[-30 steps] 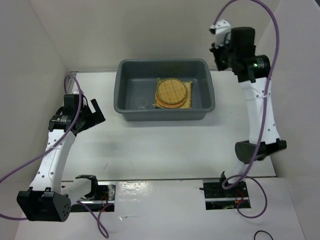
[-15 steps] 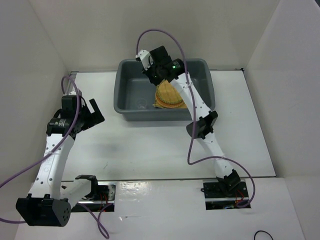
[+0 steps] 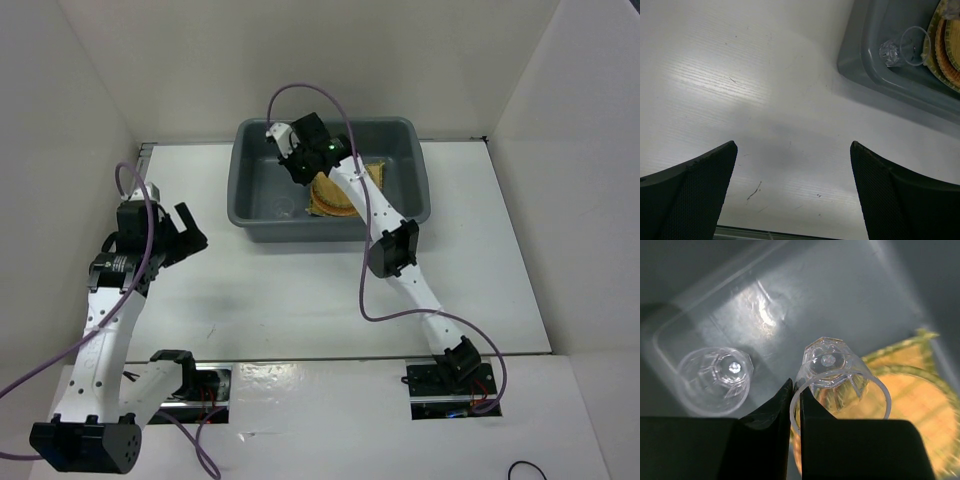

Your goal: Place the mixed dishes into the plastic bin

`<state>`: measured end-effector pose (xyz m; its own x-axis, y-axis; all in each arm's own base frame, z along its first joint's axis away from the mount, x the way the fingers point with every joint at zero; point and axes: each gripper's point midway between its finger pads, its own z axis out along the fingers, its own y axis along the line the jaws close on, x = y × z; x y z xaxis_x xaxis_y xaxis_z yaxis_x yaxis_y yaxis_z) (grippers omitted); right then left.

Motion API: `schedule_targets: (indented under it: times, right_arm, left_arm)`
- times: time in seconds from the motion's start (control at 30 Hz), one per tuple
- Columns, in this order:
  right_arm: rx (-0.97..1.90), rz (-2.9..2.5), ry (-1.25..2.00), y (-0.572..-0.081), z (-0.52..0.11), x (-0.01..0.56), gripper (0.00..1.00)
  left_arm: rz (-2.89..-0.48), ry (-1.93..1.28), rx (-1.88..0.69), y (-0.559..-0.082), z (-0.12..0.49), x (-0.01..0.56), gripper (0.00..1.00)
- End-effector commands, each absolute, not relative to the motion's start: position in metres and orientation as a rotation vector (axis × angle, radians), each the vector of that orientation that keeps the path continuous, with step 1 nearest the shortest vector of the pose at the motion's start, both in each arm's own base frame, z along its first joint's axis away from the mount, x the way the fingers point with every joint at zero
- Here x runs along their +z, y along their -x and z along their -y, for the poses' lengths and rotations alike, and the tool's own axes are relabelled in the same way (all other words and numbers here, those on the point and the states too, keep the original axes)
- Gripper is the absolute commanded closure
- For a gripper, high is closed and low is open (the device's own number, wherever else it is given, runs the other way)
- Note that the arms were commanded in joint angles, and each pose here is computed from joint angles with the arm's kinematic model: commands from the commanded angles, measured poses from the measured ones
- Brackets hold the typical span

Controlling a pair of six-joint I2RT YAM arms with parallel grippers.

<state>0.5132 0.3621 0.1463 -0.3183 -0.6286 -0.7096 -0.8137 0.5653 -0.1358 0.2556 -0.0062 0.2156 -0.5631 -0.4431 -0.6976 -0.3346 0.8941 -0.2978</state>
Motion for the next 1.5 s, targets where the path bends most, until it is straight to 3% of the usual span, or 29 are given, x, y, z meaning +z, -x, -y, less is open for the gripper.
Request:
schedule_targets:
  times: [0.0, 0.23, 0.43, 0.53, 0.57, 0.6, 0.67, 0.77, 0.9, 1.0, 1.07, 1.1, 1.13, 1.2, 1.23, 1.47]
  right_arm:
    - [0.341, -1.984, 1.213, -0.515, -0.385, 0.135, 0.90]
    - [0.295, -2.003, 1.289, -0.516, -0.386, 0.095, 0.78]
    - [0.247, -1.955, 1.277, -0.518, -0.392, 0.110, 0.58]
    - [0.203, -1.915, 1.147, -0.532, -0.390, 0.149, 0.38]
    - [0.195, -1.876, 1.072, -0.534, -0.387, 0.185, 0.29]
    - [0.149, -1.853, 0.963, -0.547, -0.374, 0.212, 0.12]
    - [0.149, -1.805, 0.744, -0.555, -0.340, 0.286, 0.02]
    - [0.162, -1.772, 0.467, -0.558, -0.260, 0.369, 0.02]
    - [0.238, -1.816, 0.365, -0.536, -0.164, 0.412, 0.02]
    - [0.147, -1.909, 0.374, -0.506, -0.111, 0.413, 0.02]
    - [-0.018, -2.127, 0.375, -0.494, -0.083, 0.363, 0.02]
    - [-0.044, -2.113, 0.419, -0.463, -0.075, 0.384, 0.02]
    - [-0.077, -2.268, 0.466, -0.450, -0.068, 0.338, 0.02]
    - [-0.132, -2.277, 0.475, -0.409, -0.044, 0.349, 0.02]
    - [-0.120, -2.364, 0.507, -0.392, -0.038, 0.322, 0.02]
    - [-0.202, -2.324, 0.369, -0.318, 0.011, 0.309, 0.02]
  left_arm:
    - [-2.155, 0.556, -0.188, -0.262, 0.009, 0.227, 0.00]
    - [-2.168, 0.542, -0.199, -0.263, 0.018, 0.225, 0.00]
    - [-2.193, 0.543, -0.183, -0.264, 0.022, 0.219, 0.00]
    - [-2.202, 0.539, -0.174, -0.265, 0.023, 0.217, 0.00]
    - [-2.211, 0.540, -0.171, -0.263, 0.023, 0.215, 0.00]
    - [-2.211, 0.540, -0.171, -0.263, 0.023, 0.215, 0.00]
    - [-2.193, 0.538, -0.177, -0.263, 0.023, 0.221, 0.00]
    - [-2.161, 0.533, -0.189, -0.262, 0.023, 0.229, 0.00]
    - [-2.141, 0.535, -0.185, -0.258, 0.021, 0.231, 0.00]
    - [-2.144, 0.530, -0.194, -0.259, 0.022, 0.229, 0.00]
    - [-2.155, 0.532, -0.191, -0.265, 0.023, 0.222, 0.00]
    - [-2.165, 0.528, -0.200, -0.268, 0.025, 0.218, 0.00]
    - [-2.137, 0.513, -0.232, -0.273, 0.029, 0.224, 0.00]
    - [-2.160, 0.491, -0.251, -0.277, 0.034, 0.209, 0.00]
    - [-2.129, 0.473, -0.287, -0.285, 0.039, 0.212, 0.00]
    - [-1.795, 0.367, -0.375, -0.274, 0.041, 0.263, 0.00]
